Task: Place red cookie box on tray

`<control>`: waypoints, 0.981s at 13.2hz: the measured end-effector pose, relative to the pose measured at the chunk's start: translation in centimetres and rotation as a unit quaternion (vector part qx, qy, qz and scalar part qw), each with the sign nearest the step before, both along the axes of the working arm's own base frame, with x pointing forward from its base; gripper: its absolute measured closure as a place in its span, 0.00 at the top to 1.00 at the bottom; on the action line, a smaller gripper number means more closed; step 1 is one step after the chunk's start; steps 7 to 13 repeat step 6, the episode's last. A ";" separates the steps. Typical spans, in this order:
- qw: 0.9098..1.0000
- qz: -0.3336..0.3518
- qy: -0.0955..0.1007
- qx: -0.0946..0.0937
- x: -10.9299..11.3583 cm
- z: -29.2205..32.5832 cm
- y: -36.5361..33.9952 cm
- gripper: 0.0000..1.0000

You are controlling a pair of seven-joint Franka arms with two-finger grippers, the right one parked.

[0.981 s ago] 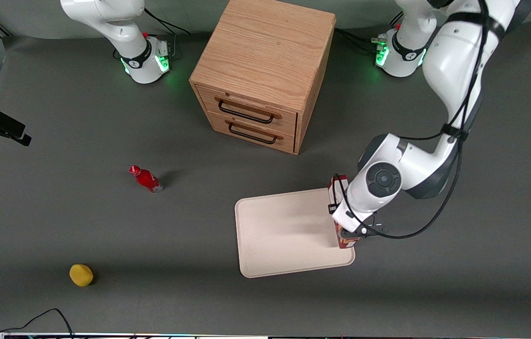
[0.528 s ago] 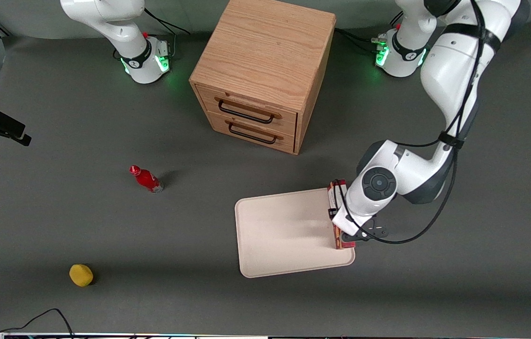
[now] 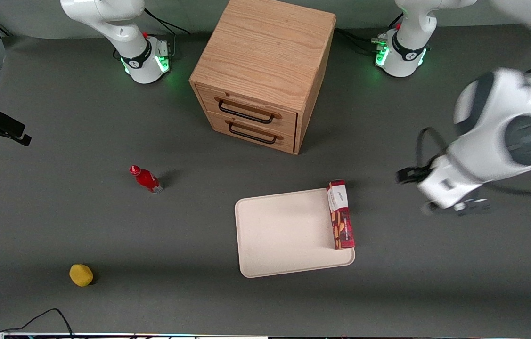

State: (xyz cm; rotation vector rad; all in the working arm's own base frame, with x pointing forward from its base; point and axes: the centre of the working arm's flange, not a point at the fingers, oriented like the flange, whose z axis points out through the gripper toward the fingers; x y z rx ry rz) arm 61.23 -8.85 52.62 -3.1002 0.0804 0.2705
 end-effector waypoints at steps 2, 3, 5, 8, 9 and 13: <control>0.999 -0.030 0.011 -0.010 -2.5 4.0 6.2 1.00; 0.999 -0.038 0.014 -0.013 -3.6 4.7 7.8 1.00; 0.999 -0.040 0.028 -0.016 -5.1 5.0 8.7 1.00; 0.998 -0.040 0.036 -0.017 -5.5 5.2 8.6 1.00; 0.998 -0.040 0.036 -0.017 -5.5 5.2 8.6 1.00; 0.998 -0.040 0.036 -0.017 -5.5 5.2 8.6 1.00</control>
